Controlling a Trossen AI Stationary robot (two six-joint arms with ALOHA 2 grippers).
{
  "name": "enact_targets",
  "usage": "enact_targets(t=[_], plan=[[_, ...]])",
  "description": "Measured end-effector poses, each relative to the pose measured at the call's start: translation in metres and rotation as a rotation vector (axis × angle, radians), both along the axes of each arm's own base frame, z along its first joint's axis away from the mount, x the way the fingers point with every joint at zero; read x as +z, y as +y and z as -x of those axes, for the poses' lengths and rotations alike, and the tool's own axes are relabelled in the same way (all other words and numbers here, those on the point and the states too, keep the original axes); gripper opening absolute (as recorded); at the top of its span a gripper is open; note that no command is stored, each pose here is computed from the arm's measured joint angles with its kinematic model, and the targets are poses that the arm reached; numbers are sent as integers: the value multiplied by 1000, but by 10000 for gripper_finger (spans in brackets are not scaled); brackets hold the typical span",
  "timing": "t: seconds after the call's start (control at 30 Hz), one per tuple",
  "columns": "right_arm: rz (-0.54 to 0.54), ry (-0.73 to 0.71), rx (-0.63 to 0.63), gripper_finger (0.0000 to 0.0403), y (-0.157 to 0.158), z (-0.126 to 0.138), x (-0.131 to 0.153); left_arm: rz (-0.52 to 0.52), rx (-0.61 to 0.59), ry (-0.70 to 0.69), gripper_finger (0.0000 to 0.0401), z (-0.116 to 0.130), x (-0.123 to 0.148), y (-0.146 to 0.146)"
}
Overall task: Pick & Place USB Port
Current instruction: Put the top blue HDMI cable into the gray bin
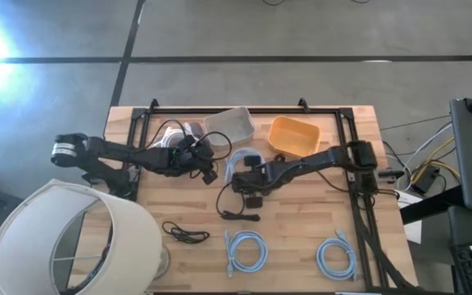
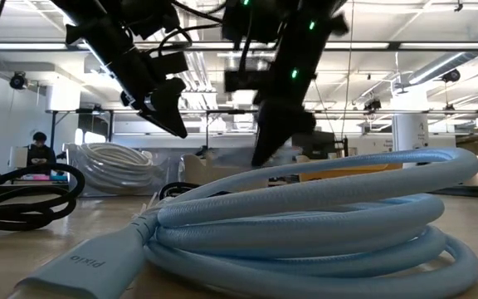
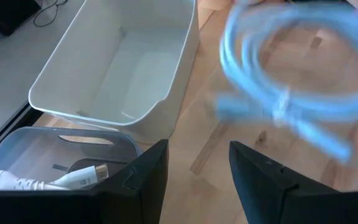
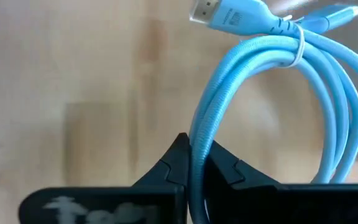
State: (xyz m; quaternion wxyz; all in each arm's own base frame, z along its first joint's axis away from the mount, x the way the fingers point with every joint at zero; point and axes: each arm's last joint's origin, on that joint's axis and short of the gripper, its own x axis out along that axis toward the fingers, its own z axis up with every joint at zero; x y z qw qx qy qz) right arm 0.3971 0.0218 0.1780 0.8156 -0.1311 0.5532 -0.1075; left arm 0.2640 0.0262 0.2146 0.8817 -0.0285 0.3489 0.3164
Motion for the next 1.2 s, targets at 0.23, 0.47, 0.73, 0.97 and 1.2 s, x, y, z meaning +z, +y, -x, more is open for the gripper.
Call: enact_targets(t=[0.23,0.47,0.73,0.97,1.2], plan=[[126,-90,-76,17,-7,26,49,1,1,3,174,0,0,0],[212,-293,-98,16,-23,32,73,4,4,-7,174,0,0,0],[266,-567,-148,16,-59,15,61,4,4,-9,174,0,0,0],[199,-621,-279,30,-90,4,32,5,4,-10,175,0,0,0],[133,-622,-262,31,-111,-9,6,6,5,-10,174,0,0,0]])
